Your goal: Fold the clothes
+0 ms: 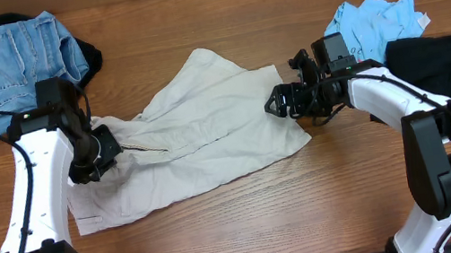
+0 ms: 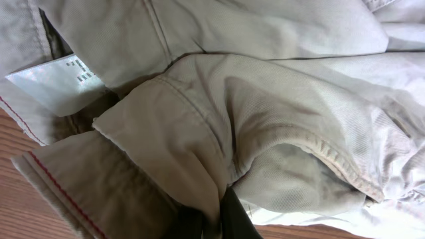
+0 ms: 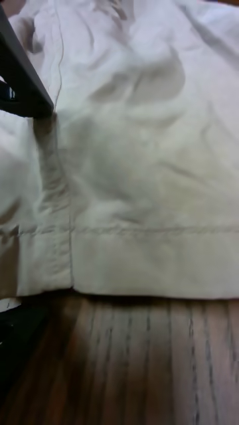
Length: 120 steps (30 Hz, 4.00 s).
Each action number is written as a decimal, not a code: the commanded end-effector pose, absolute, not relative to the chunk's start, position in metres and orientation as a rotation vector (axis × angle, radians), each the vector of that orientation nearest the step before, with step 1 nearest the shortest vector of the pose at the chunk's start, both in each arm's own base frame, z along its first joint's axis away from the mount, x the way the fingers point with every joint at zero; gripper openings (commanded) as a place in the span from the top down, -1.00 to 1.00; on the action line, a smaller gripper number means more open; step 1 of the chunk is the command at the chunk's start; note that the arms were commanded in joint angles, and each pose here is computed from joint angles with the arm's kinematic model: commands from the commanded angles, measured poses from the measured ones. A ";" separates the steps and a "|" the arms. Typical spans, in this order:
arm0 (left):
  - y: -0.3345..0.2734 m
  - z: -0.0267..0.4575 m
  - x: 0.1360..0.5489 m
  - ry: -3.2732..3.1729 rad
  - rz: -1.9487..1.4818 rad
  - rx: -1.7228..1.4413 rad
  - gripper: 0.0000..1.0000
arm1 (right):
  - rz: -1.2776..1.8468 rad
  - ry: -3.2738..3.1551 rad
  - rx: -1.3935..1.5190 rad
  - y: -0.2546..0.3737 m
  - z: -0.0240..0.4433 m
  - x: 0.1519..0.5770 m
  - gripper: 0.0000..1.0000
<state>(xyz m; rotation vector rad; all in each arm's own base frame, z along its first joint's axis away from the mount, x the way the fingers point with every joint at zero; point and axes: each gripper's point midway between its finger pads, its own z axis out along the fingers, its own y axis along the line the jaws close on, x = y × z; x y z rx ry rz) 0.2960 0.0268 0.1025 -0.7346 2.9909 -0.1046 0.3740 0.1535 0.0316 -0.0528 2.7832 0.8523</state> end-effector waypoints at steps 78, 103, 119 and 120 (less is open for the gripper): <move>-0.050 0.547 0.244 1.885 -0.653 -0.241 0.92 | 0.436 1.874 0.366 0.016 0.486 0.310 0.93; -0.187 0.562 0.270 1.879 -0.843 0.026 0.92 | 0.418 1.774 0.444 -0.029 0.504 0.311 0.93; -0.149 0.489 0.515 1.772 -0.179 -0.054 0.87 | 0.634 1.695 0.247 -0.013 0.486 0.475 0.92; -0.143 0.508 0.506 1.735 -0.209 -0.060 0.88 | 0.621 1.662 0.241 -0.017 0.502 0.466 0.93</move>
